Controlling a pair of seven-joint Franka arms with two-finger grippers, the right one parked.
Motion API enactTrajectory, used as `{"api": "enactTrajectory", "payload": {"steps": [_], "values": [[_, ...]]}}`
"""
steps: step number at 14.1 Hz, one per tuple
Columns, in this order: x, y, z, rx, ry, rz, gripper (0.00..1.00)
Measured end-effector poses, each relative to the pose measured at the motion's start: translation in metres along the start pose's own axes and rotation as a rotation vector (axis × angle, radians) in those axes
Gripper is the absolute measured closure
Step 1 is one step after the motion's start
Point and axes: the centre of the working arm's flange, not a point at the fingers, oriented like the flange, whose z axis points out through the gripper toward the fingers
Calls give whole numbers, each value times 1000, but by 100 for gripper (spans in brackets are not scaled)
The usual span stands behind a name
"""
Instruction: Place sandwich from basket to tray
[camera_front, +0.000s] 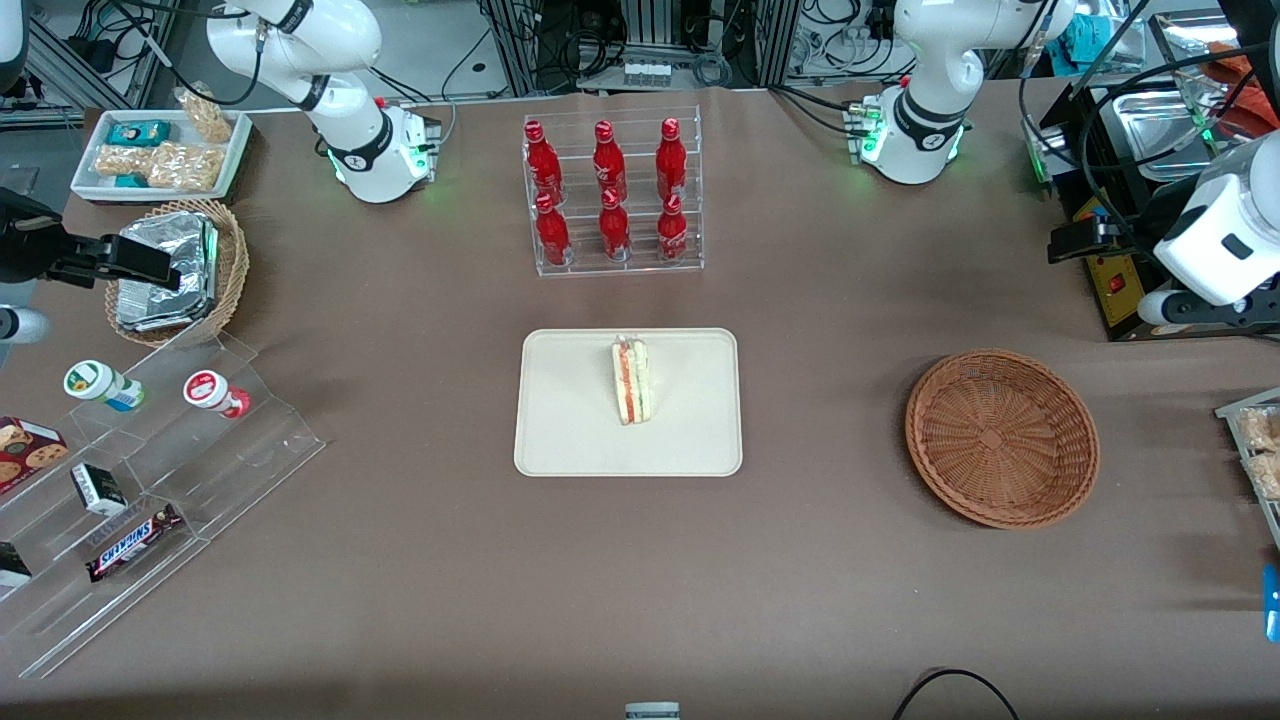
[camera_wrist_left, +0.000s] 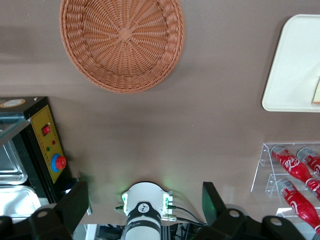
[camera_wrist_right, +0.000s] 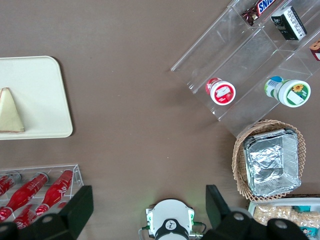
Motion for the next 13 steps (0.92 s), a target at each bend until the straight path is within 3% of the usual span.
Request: {"api": "enactTrajectory", "payload": {"steps": [9, 13], "values": [[-2, -23, -3, -23, 10, -67, 0], [-5, -13, 8, -8, 56, -66, 0]]}}
